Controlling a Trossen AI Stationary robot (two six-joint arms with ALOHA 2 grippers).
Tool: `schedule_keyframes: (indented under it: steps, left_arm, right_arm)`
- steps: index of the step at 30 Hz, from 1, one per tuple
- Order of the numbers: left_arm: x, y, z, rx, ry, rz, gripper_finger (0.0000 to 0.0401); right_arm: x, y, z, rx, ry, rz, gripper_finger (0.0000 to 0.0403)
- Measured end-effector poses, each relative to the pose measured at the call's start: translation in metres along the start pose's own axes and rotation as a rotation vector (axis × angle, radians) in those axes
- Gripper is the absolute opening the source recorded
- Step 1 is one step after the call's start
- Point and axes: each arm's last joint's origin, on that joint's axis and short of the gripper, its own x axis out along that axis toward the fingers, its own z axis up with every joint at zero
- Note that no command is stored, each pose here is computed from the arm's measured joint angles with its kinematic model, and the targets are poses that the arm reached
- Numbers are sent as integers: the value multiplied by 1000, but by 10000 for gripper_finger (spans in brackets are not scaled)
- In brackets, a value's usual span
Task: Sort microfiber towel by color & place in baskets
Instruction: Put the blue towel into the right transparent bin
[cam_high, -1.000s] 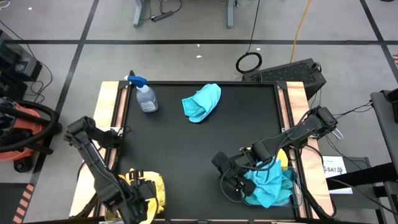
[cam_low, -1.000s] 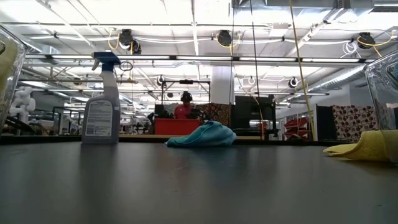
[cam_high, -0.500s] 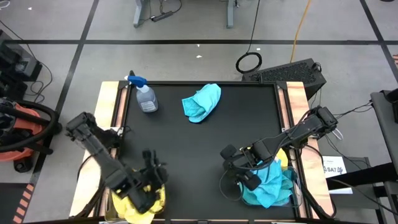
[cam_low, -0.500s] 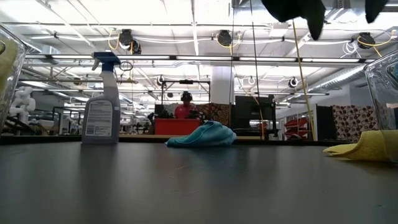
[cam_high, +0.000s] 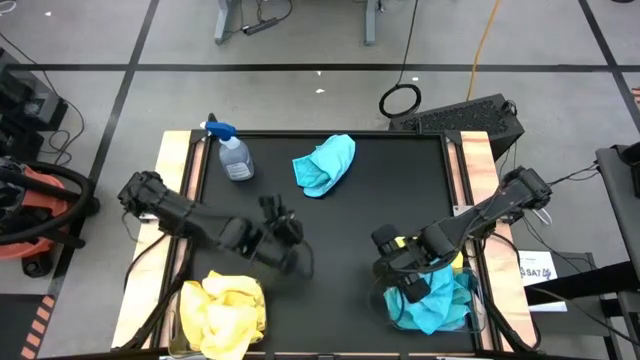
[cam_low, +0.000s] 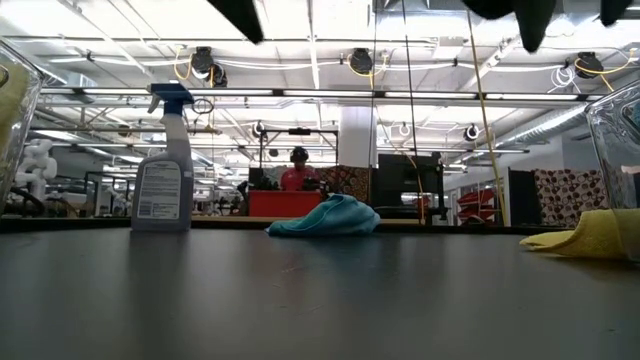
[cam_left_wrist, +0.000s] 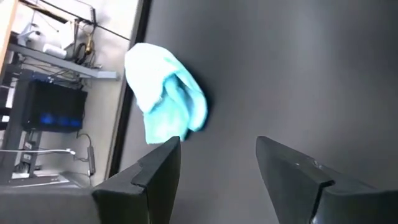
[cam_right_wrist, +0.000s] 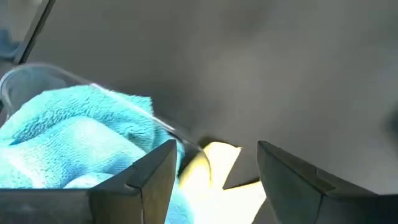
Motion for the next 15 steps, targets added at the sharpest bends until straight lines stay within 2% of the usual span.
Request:
schedule_keyframes:
  steps: [4,9,15]
  left_arm:
    - [23,24,15,-31,-21,-6,216]
    - [50,56,29,-72,-55,-93,216]
    - [94,83,28,-127,-112,-180,216]
  right_arm:
    - [-21,2,-9,36,-50,-52,215]
    - [-43,5,-24,91,-77,-119,215]
    - [-53,11,-45,131,-112,-129,215]
